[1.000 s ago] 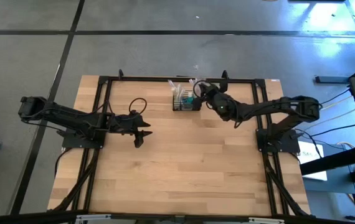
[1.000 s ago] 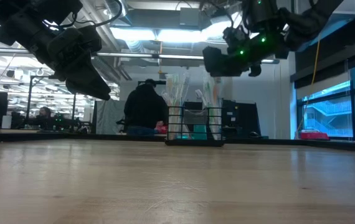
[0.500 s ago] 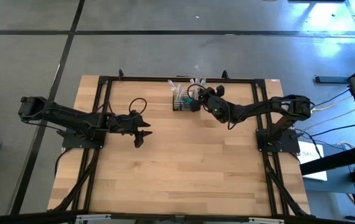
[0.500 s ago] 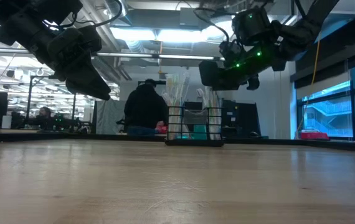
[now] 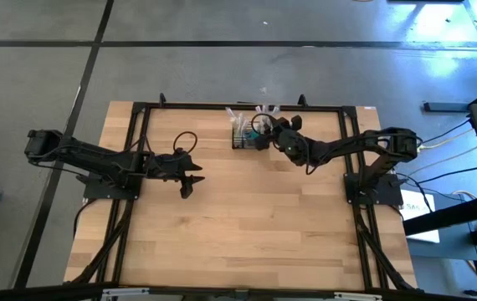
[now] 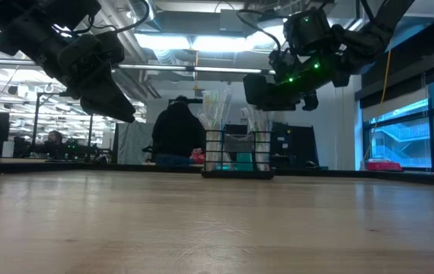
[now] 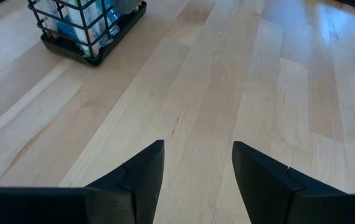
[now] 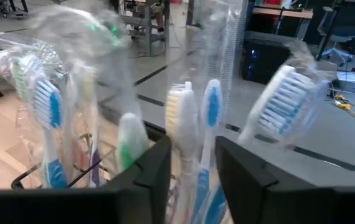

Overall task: Pick & Place toothbrushing station
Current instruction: Put the orange toothbrush in the right section of the wire organizer, then return to Home Position

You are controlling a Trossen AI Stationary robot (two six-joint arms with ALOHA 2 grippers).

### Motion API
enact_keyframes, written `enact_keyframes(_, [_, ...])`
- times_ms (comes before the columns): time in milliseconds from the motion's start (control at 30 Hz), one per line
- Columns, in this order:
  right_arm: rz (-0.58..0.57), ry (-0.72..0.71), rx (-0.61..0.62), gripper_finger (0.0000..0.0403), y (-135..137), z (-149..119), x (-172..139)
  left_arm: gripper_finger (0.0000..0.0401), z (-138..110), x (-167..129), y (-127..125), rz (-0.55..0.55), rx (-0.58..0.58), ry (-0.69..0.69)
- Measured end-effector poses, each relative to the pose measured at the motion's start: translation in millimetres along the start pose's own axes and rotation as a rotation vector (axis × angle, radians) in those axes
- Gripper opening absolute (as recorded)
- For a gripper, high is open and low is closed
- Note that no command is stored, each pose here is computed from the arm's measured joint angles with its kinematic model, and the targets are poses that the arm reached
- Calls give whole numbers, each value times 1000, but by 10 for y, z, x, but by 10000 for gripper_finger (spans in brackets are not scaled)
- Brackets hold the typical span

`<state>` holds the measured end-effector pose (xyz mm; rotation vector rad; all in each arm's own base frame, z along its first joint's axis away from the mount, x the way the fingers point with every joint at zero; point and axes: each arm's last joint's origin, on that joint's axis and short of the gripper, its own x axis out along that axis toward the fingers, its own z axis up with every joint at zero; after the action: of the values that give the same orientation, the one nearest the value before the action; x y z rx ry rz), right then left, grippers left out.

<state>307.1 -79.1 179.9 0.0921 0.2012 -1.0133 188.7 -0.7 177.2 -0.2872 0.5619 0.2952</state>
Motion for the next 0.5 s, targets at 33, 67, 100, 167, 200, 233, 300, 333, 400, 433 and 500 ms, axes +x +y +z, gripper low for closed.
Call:
enact_keyframes(33, [0,0,0,133,0,-1,0,184,-1,0,-1,0,0,1])
enact_keyframes(67, [0,0,-1,146,0,-1,-1,184,-1,0,-1,0,0,1])
enact_keyframes(100, [1,0,-1,159,3,-1,-3,184,0,0,-1,-1,0,0])
enact_keyframes(167, [4,-2,-2,184,13,3,-16,184,0,0,0,0,0,0])
enact_keyframes(200, [7,-3,-5,195,19,6,-26,184,-1,0,-1,0,0,0])
enact_keyframes(233, [11,-6,-6,205,26,14,-38,184,0,0,-1,0,0,0])
enact_keyframes(300, [24,-9,-13,222,39,34,-69,184,-1,0,-1,0,0,1])
enact_keyframes(333, [31,-13,-24,228,47,47,-87,184,0,0,-1,0,0,0])
enact_keyframes(400, [42,-24,-33,236,57,86,-129,184,0,0,-1,0,0,0])
enact_keyframes(433, [47,-31,-36,239,60,110,-148,184,0,0,-1,0,0,0])
enact_keyframes(500, [48,-44,-32,240,59,150,-177,184,0,0,0,0,0,0])
